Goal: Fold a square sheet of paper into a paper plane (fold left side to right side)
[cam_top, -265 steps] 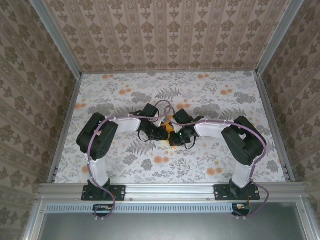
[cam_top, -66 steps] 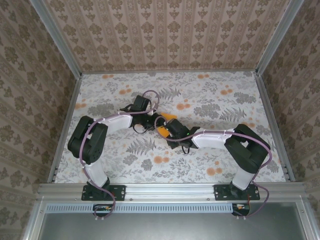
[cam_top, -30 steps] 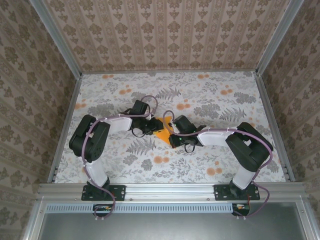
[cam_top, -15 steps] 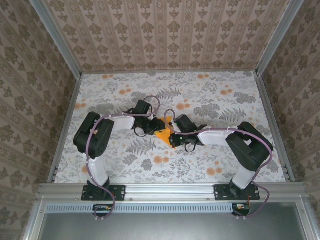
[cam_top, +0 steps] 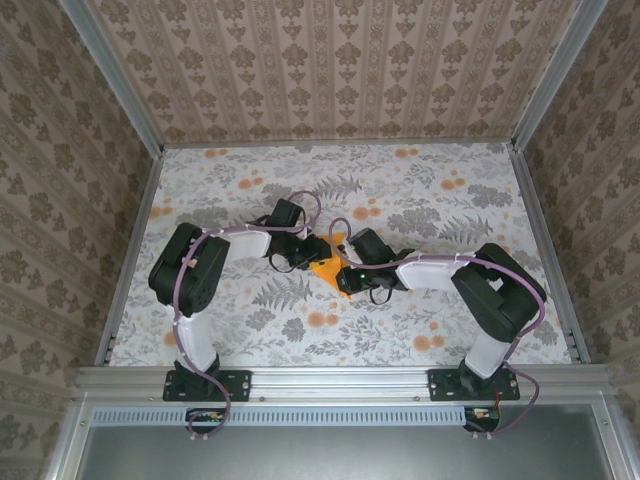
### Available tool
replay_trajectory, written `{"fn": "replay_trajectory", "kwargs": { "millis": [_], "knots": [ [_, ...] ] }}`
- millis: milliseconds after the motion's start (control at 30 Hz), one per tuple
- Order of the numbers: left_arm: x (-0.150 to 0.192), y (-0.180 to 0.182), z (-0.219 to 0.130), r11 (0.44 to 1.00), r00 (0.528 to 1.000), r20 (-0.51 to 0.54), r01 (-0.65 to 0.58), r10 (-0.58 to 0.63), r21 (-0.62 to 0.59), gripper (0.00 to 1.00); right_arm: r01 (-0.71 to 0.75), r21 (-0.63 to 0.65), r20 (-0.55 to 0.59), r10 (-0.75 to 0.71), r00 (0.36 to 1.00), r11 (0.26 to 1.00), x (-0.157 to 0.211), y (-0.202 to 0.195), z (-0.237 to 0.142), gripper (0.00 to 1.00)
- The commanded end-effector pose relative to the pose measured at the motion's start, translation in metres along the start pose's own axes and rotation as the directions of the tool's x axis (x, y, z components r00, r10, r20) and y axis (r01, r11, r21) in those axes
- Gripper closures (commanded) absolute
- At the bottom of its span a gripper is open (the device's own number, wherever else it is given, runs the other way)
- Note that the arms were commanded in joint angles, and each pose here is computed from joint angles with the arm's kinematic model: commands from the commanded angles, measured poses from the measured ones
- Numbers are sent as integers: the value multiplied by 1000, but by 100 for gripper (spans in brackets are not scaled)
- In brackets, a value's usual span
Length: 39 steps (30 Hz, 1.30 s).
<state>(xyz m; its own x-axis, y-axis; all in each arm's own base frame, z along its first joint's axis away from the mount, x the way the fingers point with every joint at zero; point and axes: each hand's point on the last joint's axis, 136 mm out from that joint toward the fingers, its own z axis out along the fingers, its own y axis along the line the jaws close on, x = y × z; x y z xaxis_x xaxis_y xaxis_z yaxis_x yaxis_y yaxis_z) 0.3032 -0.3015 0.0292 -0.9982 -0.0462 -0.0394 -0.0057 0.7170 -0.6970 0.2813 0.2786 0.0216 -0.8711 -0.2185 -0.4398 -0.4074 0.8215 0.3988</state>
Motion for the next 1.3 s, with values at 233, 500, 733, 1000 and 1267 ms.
{"fn": "replay_trajectory", "kwargs": {
  "millis": [233,500,733,1000,1267],
  "knots": [
    [3,14,5,998,1000,-21,20,-22,-64,64,-42,-152,76,55,996,987,-33,17,-39,61],
    [3,14,4,998,1000,-16,17,-18,-62,64,-179,-264,63,202,977,948,-68,3,-35,56],
    [3,12,4,998,1000,-15,16,-17,-58,64,-246,-290,18,262,965,925,-74,-2,-11,61],
    [3,12,3,998,1000,-14,16,-17,-59,64,-275,-260,-17,280,960,926,-62,-9,-3,79],
    [3,13,3,998,1000,-16,13,-14,-62,64,-263,-150,-11,265,964,953,-57,-26,-1,99]
  ]
}}
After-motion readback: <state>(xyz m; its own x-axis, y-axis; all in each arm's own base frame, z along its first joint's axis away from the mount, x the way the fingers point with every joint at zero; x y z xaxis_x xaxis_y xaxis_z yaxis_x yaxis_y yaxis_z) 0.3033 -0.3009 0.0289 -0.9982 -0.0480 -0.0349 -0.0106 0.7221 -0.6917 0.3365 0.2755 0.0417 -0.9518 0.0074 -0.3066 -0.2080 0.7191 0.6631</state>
